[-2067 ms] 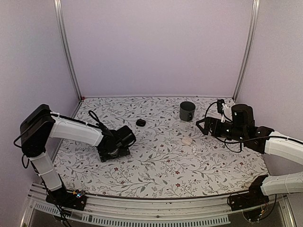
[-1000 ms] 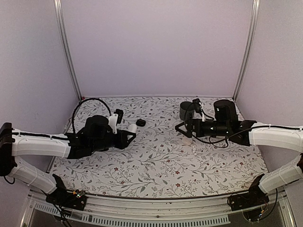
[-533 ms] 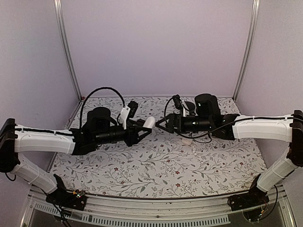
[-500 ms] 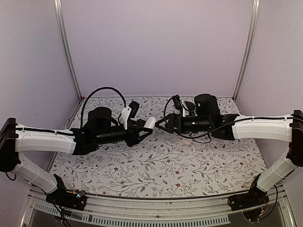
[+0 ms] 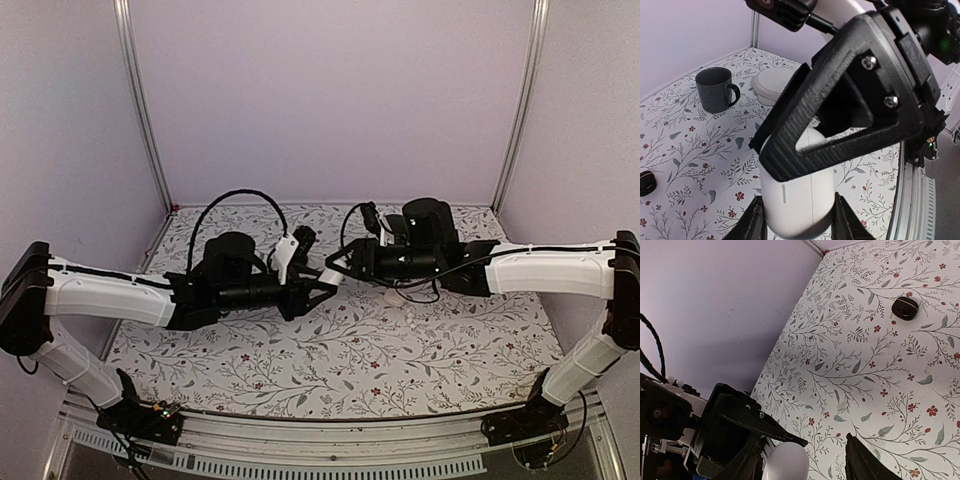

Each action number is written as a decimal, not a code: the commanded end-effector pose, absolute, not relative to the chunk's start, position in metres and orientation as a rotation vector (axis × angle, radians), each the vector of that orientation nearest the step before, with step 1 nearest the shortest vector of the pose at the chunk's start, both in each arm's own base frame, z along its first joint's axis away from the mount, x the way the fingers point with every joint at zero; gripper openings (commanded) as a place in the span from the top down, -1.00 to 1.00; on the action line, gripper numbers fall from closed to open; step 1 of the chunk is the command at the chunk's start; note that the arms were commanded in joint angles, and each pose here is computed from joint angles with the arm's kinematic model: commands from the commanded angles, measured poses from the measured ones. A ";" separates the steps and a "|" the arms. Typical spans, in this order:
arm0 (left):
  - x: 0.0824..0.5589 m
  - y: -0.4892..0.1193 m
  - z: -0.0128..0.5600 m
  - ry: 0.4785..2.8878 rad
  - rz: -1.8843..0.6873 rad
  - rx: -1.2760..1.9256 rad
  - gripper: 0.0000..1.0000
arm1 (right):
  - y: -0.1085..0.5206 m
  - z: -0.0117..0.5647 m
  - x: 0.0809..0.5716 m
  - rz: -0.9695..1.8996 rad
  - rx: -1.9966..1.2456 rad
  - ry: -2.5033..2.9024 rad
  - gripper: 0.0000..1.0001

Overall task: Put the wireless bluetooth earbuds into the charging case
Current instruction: Pass from the left arm to the right

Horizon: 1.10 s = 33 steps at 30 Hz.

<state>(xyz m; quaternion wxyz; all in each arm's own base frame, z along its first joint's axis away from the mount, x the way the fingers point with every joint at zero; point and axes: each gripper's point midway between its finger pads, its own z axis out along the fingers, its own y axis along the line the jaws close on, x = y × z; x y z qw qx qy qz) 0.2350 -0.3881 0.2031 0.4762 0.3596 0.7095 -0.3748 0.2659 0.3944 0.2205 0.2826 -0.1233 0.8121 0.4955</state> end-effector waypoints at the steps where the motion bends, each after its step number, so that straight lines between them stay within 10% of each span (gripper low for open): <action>1: 0.233 -0.398 0.213 1.688 -0.912 0.895 0.62 | 0.404 0.223 0.264 1.368 -0.322 2.184 0.01; 9: 0.235 -0.396 0.214 1.691 -0.904 0.882 0.42 | 0.402 0.229 0.255 1.408 -0.348 2.178 0.69; 19: 0.225 -0.393 0.214 1.685 -0.968 0.880 -0.78 | 0.397 0.258 0.261 1.474 -0.345 2.074 0.93; 33: 0.194 -0.374 0.281 1.448 -1.424 0.802 -0.68 | 0.360 0.341 0.232 1.528 -0.580 1.547 0.94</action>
